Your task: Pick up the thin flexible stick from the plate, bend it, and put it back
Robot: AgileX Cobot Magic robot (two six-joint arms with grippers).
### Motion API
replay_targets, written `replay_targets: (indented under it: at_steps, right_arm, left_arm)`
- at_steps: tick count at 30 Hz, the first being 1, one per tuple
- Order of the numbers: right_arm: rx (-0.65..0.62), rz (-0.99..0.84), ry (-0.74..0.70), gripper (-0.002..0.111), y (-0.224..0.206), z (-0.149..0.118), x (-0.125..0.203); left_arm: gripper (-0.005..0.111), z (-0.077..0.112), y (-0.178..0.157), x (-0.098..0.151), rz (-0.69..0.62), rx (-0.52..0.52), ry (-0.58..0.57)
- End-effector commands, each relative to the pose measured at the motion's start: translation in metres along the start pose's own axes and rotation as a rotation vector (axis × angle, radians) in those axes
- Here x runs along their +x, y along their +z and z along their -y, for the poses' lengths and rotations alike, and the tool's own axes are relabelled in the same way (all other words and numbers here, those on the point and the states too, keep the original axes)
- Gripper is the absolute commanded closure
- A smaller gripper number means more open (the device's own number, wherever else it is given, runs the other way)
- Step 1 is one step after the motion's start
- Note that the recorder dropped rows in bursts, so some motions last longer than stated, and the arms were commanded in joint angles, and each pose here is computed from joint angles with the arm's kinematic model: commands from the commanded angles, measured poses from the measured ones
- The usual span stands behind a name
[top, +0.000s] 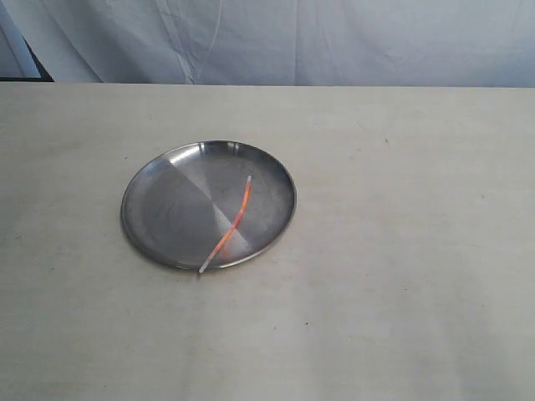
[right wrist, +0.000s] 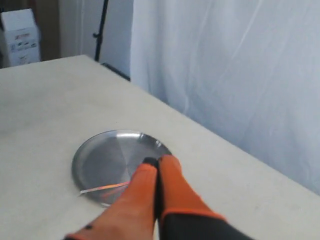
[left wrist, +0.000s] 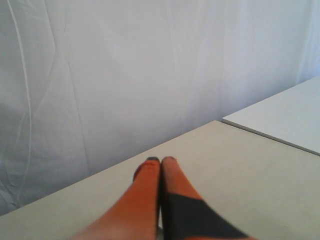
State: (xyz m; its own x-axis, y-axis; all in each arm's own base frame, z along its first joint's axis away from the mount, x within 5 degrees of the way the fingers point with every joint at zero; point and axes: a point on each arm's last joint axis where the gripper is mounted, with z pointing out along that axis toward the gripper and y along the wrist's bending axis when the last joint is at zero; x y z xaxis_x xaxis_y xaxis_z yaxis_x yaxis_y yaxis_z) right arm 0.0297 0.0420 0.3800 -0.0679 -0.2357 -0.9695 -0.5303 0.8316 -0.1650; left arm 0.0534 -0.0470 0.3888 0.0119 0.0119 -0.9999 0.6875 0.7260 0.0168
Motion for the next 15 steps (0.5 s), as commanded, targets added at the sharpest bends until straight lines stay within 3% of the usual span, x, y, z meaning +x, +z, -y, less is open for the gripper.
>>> replay_targets:
  at_steps: [1, 5, 15]
  right_arm:
    - [0.121, 0.04, -0.024, 0.108, -0.016, -0.007, 0.007]
    - [0.192, 0.037, 0.007, 0.108, -0.002, -0.001, 0.039]
    - [0.389, 0.2, 0.313, 0.108, 0.03, 0.01, 0.142]
  left_arm:
    - [0.107, 0.0, -0.001, 0.001, 0.0, -0.001, 0.006]
    - [0.107, 0.0, -0.001, 0.001, 0.0, -0.001, 0.006]
    - [0.107, 0.0, -0.001, 0.001, 0.0, -0.001, 0.006]
